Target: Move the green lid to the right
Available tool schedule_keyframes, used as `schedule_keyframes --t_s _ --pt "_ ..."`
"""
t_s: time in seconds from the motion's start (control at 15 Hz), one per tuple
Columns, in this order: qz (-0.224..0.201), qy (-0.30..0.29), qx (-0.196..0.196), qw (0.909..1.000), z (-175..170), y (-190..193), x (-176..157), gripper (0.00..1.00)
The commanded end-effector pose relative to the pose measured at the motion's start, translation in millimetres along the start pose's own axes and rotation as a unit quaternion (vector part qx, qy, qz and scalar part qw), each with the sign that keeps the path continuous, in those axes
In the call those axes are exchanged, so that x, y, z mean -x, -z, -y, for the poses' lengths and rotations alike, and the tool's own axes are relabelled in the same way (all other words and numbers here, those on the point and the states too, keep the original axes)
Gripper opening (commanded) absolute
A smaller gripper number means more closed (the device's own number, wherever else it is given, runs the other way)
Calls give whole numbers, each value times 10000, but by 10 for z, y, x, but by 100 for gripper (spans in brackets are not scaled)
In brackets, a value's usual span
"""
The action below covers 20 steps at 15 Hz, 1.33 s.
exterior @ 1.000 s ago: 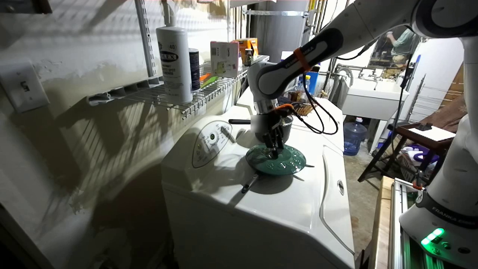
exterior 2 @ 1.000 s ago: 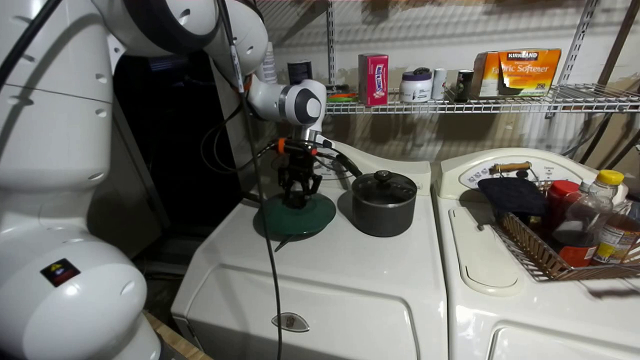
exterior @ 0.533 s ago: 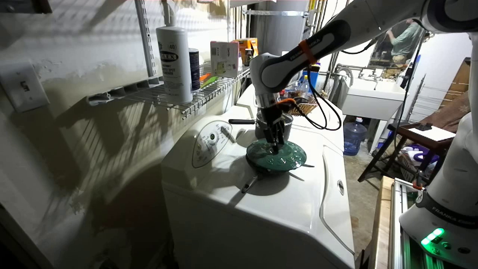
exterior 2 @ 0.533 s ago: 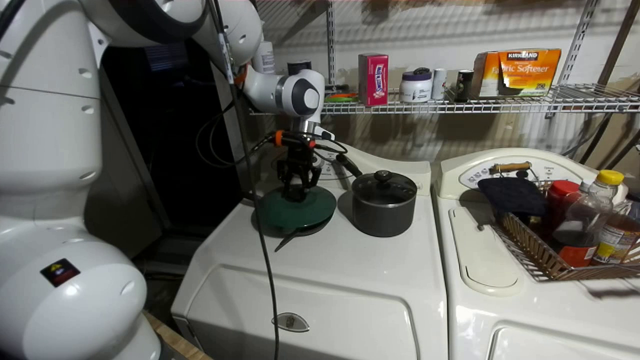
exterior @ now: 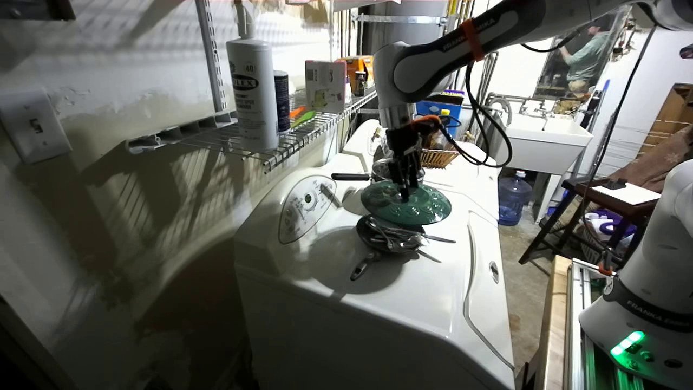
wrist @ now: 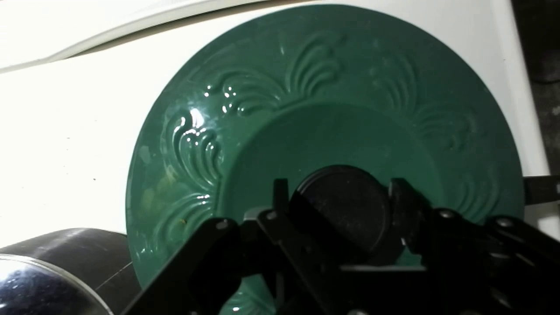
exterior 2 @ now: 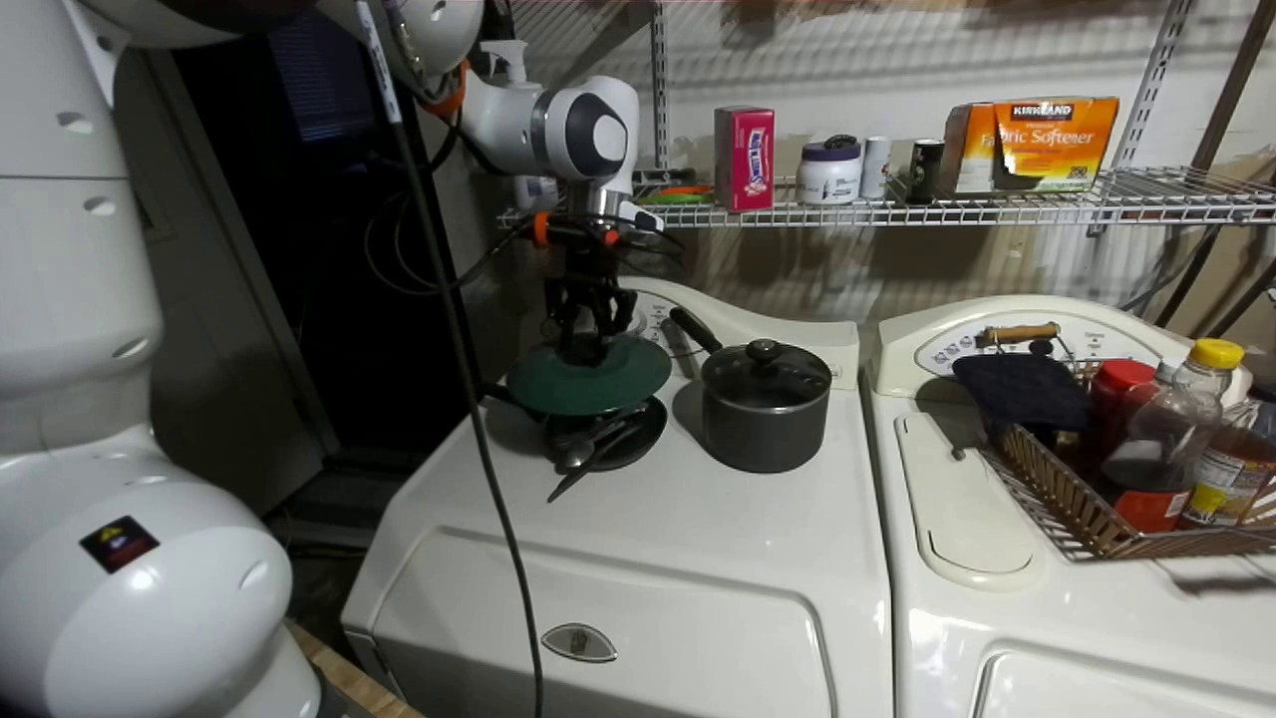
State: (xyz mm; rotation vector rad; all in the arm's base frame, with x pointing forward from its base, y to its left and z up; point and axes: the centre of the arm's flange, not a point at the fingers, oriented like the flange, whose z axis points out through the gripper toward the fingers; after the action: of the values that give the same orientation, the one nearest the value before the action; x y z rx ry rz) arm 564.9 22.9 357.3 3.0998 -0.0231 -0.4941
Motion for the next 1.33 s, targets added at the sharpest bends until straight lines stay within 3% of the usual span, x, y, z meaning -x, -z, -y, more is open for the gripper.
schedule_keyframes --t_s 0.0,0.53,0.6,0.8,1.13,1.2,1.27 --pt "-178 -71 21 9998 -138 566 315 34" --pt "-438 -315 -310 9981 -727 960 561 34" --pt "-299 -399 -149 9986 -576 609 366 59" --pt "-353 -405 -193 9984 -756 661 411 59" --pt "-349 -381 -198 9985 -733 658 410 59" --pt "-348 -381 -199 9985 -733 658 410 34" --pt "-388 -457 -245 9979 -810 678 413 34"
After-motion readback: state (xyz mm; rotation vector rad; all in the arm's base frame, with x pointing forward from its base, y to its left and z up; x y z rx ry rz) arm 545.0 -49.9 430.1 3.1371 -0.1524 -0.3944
